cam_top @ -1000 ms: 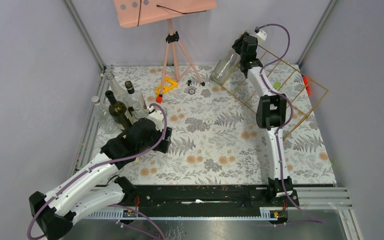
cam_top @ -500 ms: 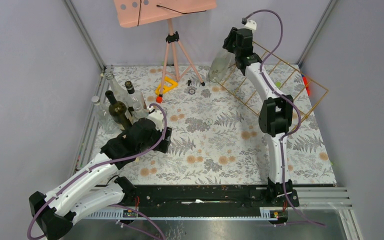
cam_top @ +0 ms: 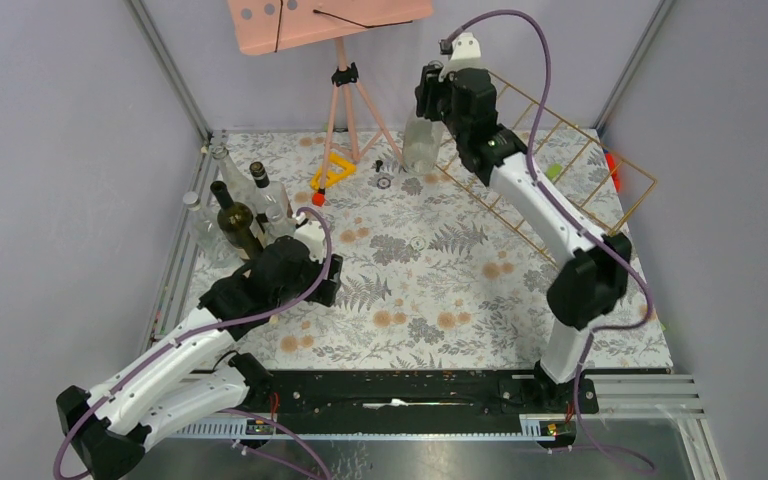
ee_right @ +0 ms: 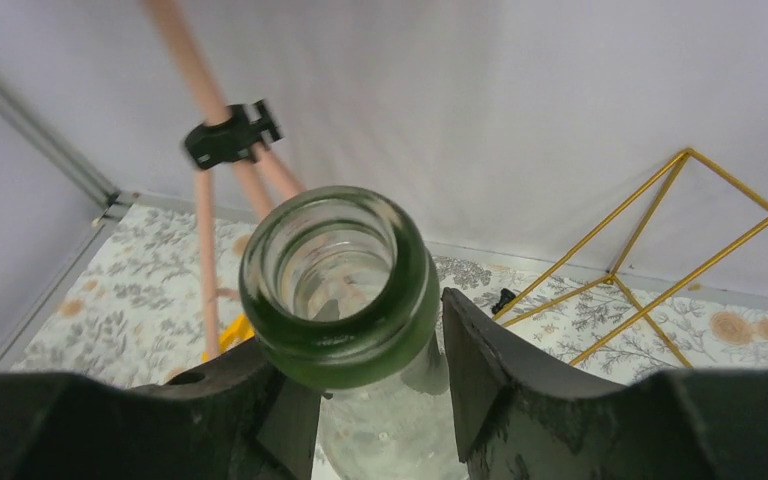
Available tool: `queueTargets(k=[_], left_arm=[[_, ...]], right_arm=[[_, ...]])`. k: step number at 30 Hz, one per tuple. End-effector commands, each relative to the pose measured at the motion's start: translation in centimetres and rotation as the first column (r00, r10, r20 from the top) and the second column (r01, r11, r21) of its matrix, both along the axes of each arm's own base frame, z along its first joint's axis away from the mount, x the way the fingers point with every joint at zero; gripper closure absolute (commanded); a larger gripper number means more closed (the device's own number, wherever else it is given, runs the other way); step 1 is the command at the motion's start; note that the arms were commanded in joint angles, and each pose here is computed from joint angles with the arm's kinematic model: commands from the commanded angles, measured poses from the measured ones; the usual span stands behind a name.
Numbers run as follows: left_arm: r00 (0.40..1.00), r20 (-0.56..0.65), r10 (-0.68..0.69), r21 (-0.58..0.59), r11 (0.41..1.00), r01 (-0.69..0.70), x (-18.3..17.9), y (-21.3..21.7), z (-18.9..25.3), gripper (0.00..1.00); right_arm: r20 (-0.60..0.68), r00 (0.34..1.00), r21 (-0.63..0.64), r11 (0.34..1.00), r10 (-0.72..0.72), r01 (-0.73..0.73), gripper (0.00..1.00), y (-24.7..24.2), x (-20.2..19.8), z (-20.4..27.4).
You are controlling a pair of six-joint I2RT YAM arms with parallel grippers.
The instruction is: Take the wine bottle off the wine rack
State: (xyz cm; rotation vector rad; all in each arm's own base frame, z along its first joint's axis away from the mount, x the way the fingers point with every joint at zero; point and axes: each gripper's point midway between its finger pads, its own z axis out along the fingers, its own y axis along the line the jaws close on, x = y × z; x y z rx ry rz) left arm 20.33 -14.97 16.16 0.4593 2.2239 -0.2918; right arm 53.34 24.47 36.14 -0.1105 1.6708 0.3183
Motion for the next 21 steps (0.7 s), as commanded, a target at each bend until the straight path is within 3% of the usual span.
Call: queueTargets(k=[1,9,21], left_arm=[[0.998,0.06,0.009,-0.047,0.999,-0.006,0.4,-0.2,1.9,0.24],[0.995,0.1,0.01,-0.096,0.995,-0.001,0.3,-0.2,3.3,0.24],[0.986,0.167,0.016,-0.173,0.985,0.014,-0.1,-0.1,5.3,0.24]], right_arm=[[0.401,0.916,0.067,0.998,-0.024,-0.004,1.0,-1.9,-8.0,15.2],[0.366,0.923,0.022,0.991,0.116,-0.134,1.0,-0.2,-17.1,11.8],[0.232,0.894,0.139,0.897,0.382,-0.419,1.0,2.4,-28.1,4.1]])
